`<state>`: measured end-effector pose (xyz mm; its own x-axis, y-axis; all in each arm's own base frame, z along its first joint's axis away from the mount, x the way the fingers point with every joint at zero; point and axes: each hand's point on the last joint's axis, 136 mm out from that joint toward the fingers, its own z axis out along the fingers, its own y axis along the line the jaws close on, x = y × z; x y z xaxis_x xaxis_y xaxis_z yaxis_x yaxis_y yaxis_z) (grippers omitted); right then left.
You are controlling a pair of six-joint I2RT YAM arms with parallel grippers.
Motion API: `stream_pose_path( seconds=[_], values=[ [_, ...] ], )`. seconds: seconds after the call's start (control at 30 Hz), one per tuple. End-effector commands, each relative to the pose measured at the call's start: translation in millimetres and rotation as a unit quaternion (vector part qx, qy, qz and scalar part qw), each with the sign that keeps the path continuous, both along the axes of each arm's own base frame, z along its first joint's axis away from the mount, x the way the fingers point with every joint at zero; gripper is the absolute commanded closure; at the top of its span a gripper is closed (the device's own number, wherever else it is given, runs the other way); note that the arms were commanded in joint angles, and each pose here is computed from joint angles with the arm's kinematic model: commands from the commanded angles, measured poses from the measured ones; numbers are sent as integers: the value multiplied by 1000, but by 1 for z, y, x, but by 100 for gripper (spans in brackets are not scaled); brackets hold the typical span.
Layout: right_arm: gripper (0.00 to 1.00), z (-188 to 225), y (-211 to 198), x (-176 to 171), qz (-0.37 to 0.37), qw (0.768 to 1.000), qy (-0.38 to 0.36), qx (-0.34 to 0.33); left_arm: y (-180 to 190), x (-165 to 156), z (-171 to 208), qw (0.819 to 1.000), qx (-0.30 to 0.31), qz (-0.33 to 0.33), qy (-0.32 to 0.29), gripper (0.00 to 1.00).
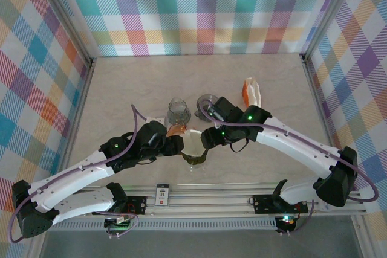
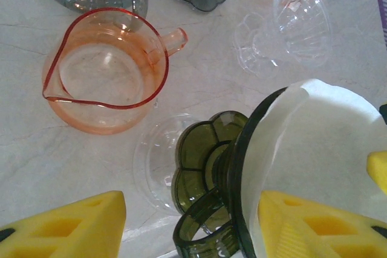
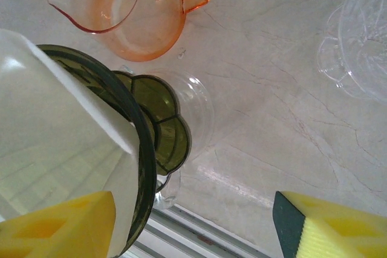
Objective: Place the coffee filter in the dripper
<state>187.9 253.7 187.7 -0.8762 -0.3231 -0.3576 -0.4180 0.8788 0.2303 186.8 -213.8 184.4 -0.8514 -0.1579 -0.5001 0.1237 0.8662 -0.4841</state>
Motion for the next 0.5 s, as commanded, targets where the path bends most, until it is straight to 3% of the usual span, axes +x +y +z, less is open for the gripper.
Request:
stream_pose_path(
  seconds=[0.0,0.23,0.47],
  values=[
    [27,-8,-6,1,-14,1000,6,-15,7,1,-7,1000,6,13,7,40],
    [16,14,18,7,26,999,-19,33,4,1,-4,1000,-1,9,4,36],
    [12,-8,35,9,50,999,-3,-1,5,0,-5,1000,-5,12,5,36]
  ],
)
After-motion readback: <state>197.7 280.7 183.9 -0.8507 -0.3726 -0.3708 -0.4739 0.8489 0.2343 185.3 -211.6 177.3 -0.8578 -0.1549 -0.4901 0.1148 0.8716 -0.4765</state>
